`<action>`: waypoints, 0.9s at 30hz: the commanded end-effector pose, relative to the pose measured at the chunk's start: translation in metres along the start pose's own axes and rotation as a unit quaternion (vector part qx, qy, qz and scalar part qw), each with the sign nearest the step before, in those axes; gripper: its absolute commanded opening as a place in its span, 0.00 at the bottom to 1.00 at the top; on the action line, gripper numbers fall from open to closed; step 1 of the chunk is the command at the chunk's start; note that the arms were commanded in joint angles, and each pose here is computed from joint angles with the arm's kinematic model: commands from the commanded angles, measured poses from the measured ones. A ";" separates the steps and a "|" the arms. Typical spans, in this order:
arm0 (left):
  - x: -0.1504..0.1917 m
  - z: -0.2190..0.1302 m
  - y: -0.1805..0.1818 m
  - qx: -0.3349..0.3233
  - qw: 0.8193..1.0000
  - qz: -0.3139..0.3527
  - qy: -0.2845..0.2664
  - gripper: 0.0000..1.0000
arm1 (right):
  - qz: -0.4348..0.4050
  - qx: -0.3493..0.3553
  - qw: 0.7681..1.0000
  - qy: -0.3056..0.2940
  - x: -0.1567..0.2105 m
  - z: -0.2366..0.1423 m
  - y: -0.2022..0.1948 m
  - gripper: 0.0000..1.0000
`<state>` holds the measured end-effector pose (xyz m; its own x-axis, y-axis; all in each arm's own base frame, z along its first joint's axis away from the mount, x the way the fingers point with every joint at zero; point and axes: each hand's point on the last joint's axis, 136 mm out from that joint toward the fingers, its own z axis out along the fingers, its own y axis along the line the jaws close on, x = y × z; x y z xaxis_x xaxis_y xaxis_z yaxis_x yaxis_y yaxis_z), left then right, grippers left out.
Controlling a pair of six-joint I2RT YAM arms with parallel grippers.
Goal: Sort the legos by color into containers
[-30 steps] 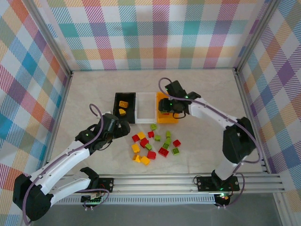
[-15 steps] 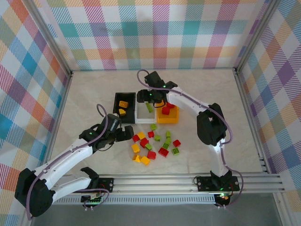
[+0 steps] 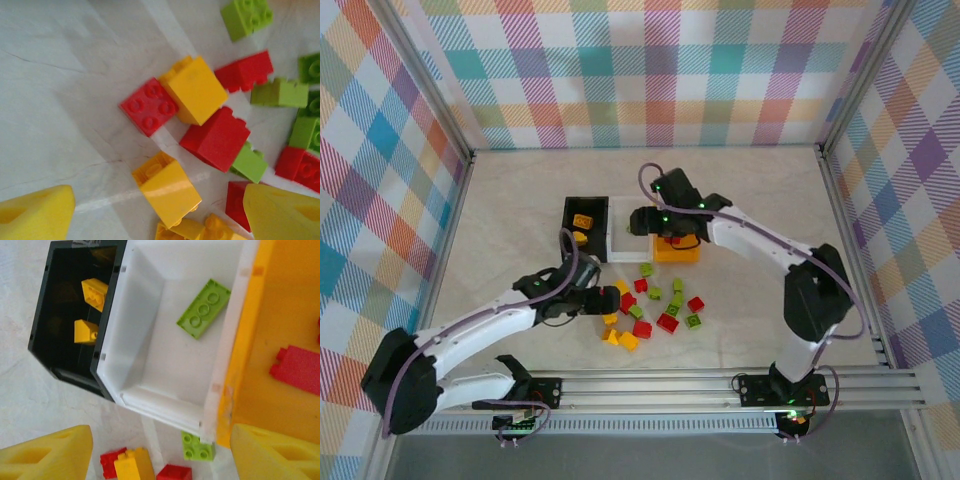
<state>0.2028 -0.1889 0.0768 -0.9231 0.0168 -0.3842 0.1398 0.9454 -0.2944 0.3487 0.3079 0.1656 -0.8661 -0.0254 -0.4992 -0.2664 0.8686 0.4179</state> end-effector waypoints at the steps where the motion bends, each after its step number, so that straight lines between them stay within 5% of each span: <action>1: 0.009 0.009 -0.010 0.002 1.000 0.025 0.009 0.86 | 0.017 0.000 1.000 -0.009 0.010 -0.006 -0.009 0.73; 17: 0.032 0.051 0.015 -0.076 0.995 0.048 0.054 0.68 | 0.022 0.017 0.999 -0.021 0.029 -0.023 -0.027 0.73; 27: 0.021 0.036 0.026 -0.106 0.993 0.047 0.026 0.40 | 0.025 0.021 0.999 -0.024 0.030 -0.022 -0.029 0.73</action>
<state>0.1942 -0.1803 0.0192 -0.9415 0.1283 -0.3115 0.1640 0.9823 -0.0910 0.3183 0.2736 0.1474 -0.8711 0.0165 -0.4908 -0.2103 0.8906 0.4033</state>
